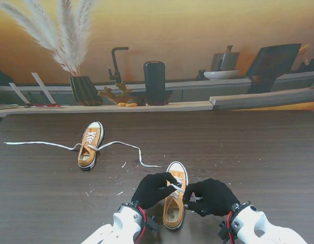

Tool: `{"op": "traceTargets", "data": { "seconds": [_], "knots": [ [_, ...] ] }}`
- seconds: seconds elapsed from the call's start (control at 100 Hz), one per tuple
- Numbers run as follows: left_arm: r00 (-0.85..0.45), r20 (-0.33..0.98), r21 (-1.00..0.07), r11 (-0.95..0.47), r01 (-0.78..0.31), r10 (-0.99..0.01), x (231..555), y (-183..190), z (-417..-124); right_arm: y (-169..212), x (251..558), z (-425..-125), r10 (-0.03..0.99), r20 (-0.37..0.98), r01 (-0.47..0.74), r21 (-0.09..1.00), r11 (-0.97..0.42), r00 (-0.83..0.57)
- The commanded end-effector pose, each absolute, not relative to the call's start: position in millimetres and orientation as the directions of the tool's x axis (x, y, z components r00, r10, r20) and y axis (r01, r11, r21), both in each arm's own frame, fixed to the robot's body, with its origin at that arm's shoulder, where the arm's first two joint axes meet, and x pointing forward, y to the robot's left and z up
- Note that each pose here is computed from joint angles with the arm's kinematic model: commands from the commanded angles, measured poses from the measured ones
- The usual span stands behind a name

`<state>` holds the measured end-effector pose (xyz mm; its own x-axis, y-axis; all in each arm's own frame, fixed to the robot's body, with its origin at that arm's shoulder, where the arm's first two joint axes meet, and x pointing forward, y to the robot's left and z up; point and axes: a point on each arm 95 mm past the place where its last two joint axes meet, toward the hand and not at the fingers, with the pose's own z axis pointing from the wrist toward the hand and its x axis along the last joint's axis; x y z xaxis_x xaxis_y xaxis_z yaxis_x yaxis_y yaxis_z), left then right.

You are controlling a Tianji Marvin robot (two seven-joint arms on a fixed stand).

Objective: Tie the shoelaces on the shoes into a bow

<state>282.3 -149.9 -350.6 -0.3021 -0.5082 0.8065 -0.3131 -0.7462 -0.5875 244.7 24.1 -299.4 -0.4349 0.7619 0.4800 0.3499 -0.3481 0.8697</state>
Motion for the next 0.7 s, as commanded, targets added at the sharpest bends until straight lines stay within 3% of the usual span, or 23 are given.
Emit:
{"op": "traceTargets", "data": {
  "seconds": [0.0,0.36,0.69],
  "knots": [
    [-0.307,0.806,-0.588,-0.743,-0.319,-0.506,281.3,-151.0,-347.4,25.7,245.1,-303.4,0.770,0.467,0.369,0.873,-0.321,-0.435],
    [-0.308,0.808,-0.585,-0.745,-0.320,-0.502,280.0,-148.8,-347.5,38.6,250.3,-314.9,0.878,0.224,0.286,0.952,-0.105,-0.423],
    [-0.307,0.806,-0.588,-0.741,-0.323,-0.506,277.5,-144.2,-347.6,46.5,262.8,-332.9,0.924,0.219,0.237,0.960,-0.147,-0.314]
  ]
}}
